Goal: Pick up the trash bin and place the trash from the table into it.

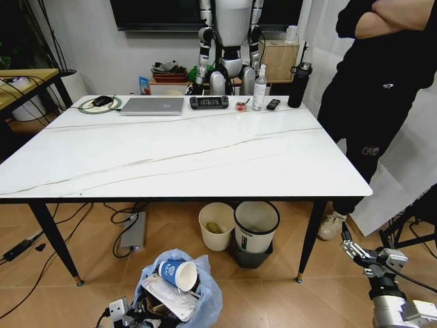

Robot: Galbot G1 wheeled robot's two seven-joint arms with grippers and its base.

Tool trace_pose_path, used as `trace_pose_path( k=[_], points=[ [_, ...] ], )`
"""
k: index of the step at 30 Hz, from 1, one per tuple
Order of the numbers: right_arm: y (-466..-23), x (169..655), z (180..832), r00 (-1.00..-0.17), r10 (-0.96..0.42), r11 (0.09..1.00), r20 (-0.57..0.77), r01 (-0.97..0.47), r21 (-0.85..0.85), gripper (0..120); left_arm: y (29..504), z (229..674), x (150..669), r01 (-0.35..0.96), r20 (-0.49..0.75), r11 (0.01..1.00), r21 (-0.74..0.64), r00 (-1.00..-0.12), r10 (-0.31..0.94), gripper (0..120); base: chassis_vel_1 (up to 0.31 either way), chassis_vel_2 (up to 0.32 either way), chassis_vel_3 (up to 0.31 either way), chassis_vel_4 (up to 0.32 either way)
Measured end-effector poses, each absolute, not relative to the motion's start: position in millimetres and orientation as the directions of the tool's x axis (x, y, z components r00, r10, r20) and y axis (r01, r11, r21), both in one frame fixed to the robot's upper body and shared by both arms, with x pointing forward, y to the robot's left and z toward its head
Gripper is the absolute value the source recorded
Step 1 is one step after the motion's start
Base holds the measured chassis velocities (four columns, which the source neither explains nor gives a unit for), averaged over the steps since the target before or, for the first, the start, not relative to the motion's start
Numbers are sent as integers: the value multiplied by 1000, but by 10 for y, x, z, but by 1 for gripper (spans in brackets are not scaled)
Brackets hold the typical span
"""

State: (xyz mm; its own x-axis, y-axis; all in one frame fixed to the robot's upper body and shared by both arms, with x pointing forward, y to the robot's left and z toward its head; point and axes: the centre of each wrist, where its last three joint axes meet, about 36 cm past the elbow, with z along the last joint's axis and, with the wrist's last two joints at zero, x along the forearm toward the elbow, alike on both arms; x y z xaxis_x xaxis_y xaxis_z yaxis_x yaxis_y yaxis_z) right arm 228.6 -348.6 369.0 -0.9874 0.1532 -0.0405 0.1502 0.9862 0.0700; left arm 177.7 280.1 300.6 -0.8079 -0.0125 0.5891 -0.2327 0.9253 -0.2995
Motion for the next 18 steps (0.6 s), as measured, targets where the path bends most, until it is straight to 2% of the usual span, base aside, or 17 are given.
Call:
trace_pose_path(
  k=[18],
  points=[
    [-3486,2286,3690,-987,153,986,-40,150,70,100,2867,2834,1869,-257,607,920,-295,-794,-27,0,0,0,0,0]
  ],
)
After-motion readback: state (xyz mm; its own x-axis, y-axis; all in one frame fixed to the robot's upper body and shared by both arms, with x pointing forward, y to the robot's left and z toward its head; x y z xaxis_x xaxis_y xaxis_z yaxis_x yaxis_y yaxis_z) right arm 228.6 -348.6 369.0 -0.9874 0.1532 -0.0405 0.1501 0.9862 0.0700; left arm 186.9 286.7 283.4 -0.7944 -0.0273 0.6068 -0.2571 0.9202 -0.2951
